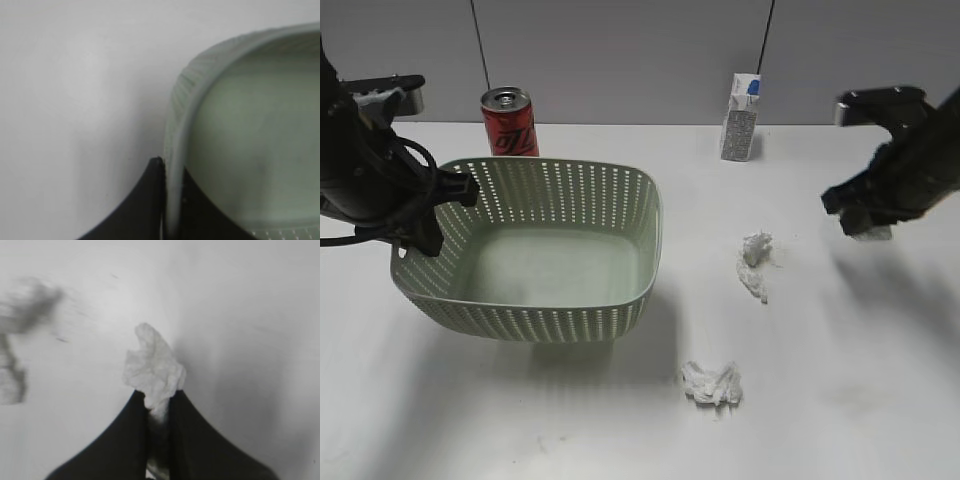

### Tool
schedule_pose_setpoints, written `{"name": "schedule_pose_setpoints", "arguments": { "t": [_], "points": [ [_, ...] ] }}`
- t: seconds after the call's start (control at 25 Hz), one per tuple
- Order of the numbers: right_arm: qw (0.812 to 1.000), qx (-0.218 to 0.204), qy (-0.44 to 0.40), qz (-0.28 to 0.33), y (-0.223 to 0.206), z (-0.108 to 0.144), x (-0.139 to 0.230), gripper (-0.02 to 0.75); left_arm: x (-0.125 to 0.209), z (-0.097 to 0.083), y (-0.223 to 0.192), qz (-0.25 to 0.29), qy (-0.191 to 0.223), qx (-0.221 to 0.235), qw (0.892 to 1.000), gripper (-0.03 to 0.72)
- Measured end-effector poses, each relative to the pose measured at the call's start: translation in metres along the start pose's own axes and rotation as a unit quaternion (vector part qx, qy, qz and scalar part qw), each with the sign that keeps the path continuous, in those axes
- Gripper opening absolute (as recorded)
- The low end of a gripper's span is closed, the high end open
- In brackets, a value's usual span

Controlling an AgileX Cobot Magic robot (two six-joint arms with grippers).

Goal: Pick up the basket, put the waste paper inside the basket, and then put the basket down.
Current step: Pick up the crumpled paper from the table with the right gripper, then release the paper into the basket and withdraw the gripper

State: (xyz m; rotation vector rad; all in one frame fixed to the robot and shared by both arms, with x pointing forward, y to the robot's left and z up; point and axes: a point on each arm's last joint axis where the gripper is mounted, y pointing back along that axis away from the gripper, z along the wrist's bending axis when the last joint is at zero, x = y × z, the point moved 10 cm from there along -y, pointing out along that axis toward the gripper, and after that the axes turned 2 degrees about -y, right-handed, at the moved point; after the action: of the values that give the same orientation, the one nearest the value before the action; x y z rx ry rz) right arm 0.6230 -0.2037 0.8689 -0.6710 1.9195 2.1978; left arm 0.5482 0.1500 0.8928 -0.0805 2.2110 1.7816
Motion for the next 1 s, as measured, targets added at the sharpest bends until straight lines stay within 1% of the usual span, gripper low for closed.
{"name": "schedule_pose_setpoints", "arguments": {
  "t": [0.12,0.24,0.36,0.44,0.56,0.6,0.64,0.68,0.76,0.84,0.92,1.0],
  "points": [
    [0.995,-0.044,0.064,-0.056,0.034,0.066,-0.031,0.044,0.000,0.000,0.000,0.000,0.000,0.000,1.000,0.000],
    [0.983,-0.106,0.105,-0.104,0.067,0.140,-0.053,0.044,0.000,0.000,0.000,0.000,0.000,0.000,1.000,0.000],
    [0.970,-0.159,0.128,-0.129,0.089,0.198,-0.060,0.044,0.000,0.000,0.000,0.000,0.000,0.000,1.000,0.000],
    [0.966,-0.180,0.139,-0.126,0.089,0.223,-0.056,0.043,0.000,0.000,0.000,0.000,0.000,0.000,1.000,0.000],
    [0.964,-0.199,0.151,-0.094,0.072,0.247,-0.039,0.062,0.000,0.000,0.000,0.000,0.000,0.000,1.000,0.000],
    [0.964,-0.204,0.154,-0.078,0.065,0.251,-0.032,0.083,0.000,0.000,0.000,0.000,0.000,0.000,1.000,0.000],
    [0.964,-0.210,0.154,-0.060,0.058,0.254,-0.025,0.123,0.000,0.000,0.000,0.000,0.000,0.000,1.000,0.000],
    [0.963,-0.214,0.154,-0.045,0.052,0.256,-0.020,0.182,0.000,0.000,0.000,0.000,0.000,0.000,1.000,0.000],
    [0.961,-0.219,0.164,-0.029,0.045,0.258,-0.012,0.324,0.000,0.000,0.000,-0.001,0.000,0.000,1.000,0.000],
    [0.959,-0.220,0.176,-0.025,0.041,0.258,-0.010,0.489,-0.001,0.000,0.000,-0.002,0.000,0.000,1.000,0.000],
    [0.958,-0.219,0.181,-0.027,0.042,0.258,-0.011,0.596,-0.001,0.000,0.000,-0.003,0.000,0.000,1.000,0.000],
    [0.959,-0.209,0.190,-0.029,0.043,0.252,-0.016,0.641,-0.001,0.000,0.000,-0.003,0.000,0.000,1.000,0.000]
  ]
}}
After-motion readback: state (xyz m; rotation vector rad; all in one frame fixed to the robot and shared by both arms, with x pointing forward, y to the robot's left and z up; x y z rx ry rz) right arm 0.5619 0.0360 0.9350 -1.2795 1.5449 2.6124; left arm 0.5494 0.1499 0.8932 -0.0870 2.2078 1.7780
